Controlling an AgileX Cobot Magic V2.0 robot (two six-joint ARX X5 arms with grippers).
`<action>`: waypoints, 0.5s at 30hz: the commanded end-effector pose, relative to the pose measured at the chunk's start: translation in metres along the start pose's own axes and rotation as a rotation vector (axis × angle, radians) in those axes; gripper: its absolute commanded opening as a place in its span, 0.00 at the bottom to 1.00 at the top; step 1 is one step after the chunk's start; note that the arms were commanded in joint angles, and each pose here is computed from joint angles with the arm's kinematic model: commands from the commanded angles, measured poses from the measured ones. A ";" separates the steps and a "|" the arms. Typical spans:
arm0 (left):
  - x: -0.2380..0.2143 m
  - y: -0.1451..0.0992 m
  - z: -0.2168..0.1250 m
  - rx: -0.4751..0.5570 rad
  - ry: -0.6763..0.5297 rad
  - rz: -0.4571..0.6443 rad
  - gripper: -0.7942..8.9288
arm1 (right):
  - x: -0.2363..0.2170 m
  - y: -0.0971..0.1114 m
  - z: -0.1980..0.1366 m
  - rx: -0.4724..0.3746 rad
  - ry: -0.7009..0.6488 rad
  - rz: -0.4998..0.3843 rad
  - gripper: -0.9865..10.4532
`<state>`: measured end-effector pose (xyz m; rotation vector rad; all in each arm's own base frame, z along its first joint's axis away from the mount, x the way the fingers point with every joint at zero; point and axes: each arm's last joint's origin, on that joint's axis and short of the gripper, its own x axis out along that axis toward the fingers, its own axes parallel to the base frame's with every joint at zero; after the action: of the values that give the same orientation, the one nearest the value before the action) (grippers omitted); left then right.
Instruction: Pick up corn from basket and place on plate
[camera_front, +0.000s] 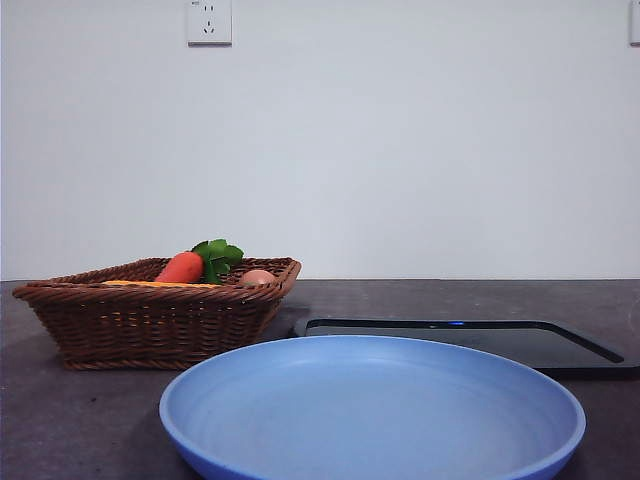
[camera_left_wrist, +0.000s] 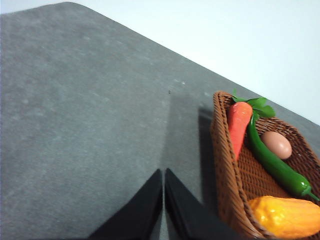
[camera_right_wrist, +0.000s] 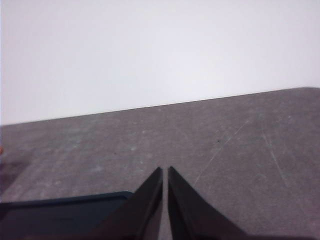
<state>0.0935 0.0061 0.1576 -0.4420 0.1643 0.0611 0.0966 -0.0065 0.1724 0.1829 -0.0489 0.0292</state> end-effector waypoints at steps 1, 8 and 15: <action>0.000 0.000 -0.003 -0.011 0.025 -0.022 0.09 | 0.000 0.000 -0.001 0.057 -0.007 0.000 0.09; -0.001 -0.004 0.001 -0.053 0.031 -0.114 0.09 | 0.000 0.001 0.002 0.214 -0.008 0.025 0.09; -0.007 -0.014 0.014 -0.081 0.061 -0.223 0.09 | -0.006 0.006 0.022 0.322 0.023 0.032 0.09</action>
<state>0.0918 -0.0002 0.1655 -0.5349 0.2032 -0.1454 0.0915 -0.0050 0.1859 0.4723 0.0052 0.0597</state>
